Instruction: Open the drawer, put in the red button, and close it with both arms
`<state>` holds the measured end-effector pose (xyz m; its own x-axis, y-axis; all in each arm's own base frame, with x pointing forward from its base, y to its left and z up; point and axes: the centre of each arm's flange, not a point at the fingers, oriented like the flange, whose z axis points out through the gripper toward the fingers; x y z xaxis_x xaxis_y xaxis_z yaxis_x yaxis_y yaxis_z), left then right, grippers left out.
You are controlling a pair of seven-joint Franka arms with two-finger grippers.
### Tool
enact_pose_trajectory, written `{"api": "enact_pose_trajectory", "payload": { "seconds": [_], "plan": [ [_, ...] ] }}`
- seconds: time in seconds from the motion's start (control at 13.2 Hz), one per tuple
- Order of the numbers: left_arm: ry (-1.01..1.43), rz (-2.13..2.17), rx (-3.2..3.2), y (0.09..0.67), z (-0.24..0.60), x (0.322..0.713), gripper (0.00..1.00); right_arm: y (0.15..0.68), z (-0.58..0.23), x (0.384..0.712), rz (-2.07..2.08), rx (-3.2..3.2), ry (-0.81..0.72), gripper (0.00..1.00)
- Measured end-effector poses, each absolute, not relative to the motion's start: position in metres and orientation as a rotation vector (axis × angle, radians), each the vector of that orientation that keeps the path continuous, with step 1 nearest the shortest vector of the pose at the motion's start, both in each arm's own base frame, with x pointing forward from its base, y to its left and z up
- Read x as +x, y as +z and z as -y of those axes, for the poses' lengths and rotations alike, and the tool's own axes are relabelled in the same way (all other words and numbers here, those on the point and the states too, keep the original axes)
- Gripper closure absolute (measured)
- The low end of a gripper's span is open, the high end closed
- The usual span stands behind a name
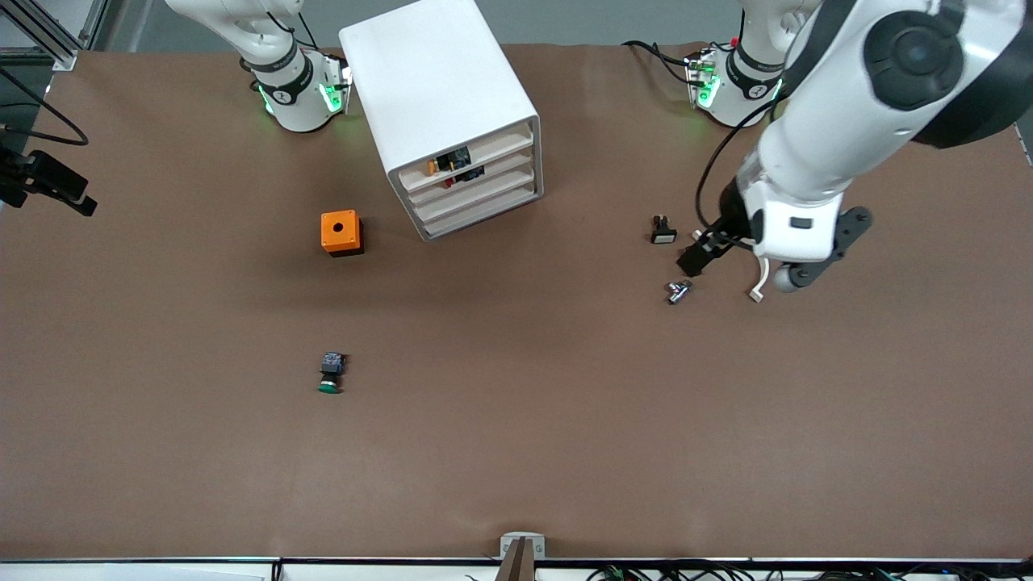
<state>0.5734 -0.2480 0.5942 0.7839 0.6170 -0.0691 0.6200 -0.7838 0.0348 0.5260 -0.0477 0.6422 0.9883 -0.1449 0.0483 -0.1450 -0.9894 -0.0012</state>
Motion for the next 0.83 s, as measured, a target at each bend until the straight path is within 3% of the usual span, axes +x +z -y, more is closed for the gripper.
{"api": "enact_pose_trajectory", "payload": {
  "seconds": [0.83],
  "plan": [
    [-0.02, -0.506, 3.088, 0.685, 0.093, 0.539, 0.0, 0.643, 0.05, 0.525, 0.234, 3.13, 0.068, 0.0]
  ]
}}
